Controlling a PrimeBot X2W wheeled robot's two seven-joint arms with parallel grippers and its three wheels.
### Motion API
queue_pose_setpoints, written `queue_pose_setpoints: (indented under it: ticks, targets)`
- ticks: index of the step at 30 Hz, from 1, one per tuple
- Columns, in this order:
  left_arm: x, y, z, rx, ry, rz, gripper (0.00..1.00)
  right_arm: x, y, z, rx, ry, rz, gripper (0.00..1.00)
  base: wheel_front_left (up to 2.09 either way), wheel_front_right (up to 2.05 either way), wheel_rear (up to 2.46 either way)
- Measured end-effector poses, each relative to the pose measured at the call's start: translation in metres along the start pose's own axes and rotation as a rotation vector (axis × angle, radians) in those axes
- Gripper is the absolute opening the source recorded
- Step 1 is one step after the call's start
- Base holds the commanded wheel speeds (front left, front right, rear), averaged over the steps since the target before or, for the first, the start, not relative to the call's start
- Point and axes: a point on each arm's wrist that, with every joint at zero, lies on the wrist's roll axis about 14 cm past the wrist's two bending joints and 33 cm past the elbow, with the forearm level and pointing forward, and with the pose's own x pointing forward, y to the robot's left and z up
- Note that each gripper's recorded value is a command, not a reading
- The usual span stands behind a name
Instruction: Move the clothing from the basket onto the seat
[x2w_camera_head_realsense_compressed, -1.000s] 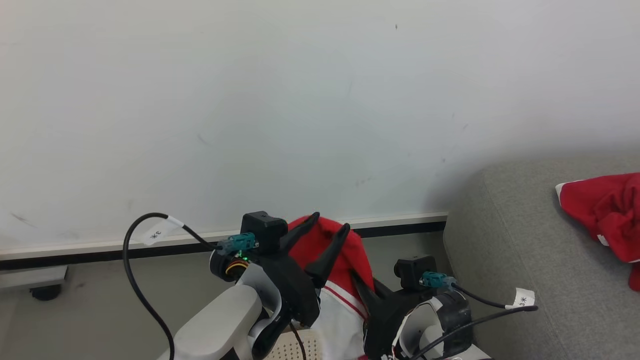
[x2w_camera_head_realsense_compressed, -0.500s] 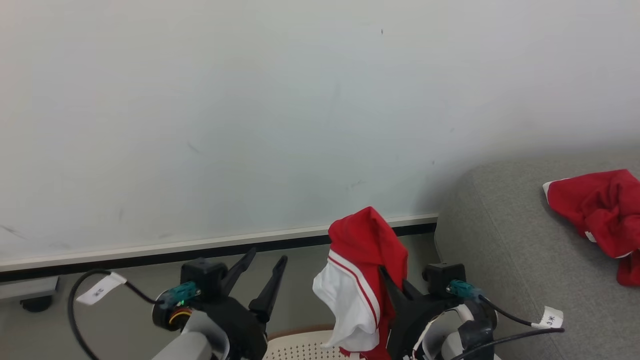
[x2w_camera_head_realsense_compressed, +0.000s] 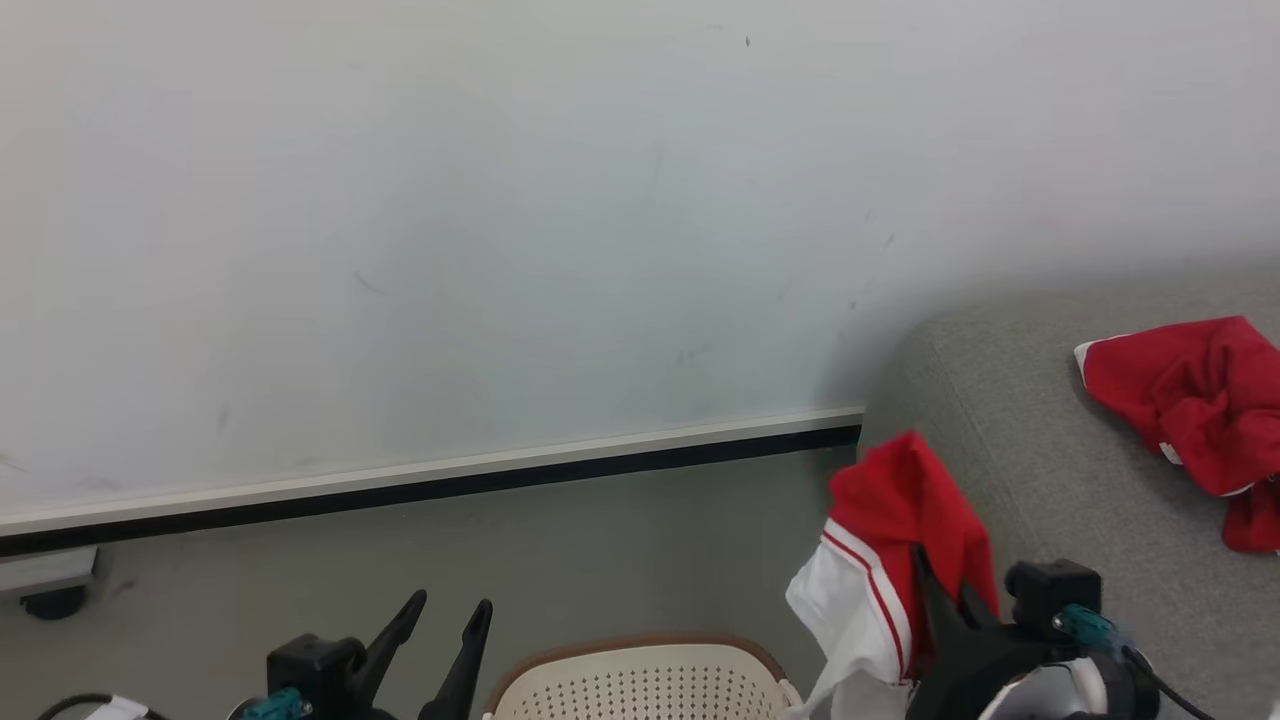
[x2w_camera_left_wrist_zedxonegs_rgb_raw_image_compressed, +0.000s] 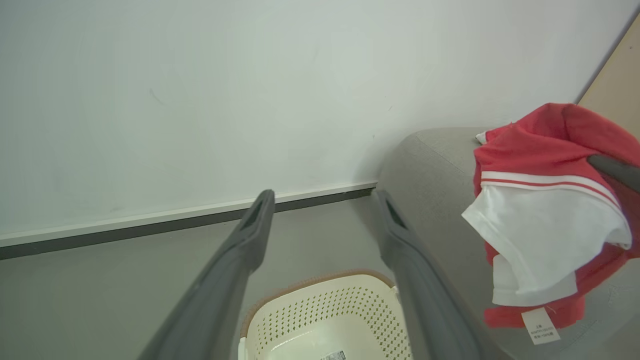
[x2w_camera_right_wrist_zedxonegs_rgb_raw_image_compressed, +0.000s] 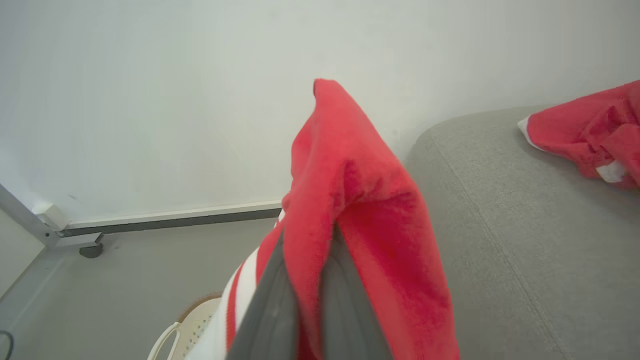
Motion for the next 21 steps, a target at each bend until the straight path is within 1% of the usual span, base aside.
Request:
queue_pose_setpoints:
  ticks: [4,9,16,21]
  targets:
    - [-0.005,-0.005,-0.006,-0.004,0.01,-0.012,1.0,-0.018,-0.014,0.0,-0.004,0.01,-0.062,0.0,0.0,0.0,0.0]
    - [-0.002,-0.019,-0.011,-0.01,0.024,-0.052,1.0,-0.033,-0.018,0.008,-0.015,-0.011,-0.095,0.0,0.0,0.0,0.0]
    - [0.014,-0.05,-0.017,-0.021,0.039,-0.151,1.0,-0.052,-0.032,0.015,-0.007,-0.036,-0.16,0.0,0.0,0.0,0.0]
    - [0.027,-0.083,-0.028,-0.049,0.066,-0.25,1.0,-0.069,-0.048,0.015,0.0,-0.04,-0.228,0.0,0.0,0.0,0.0]
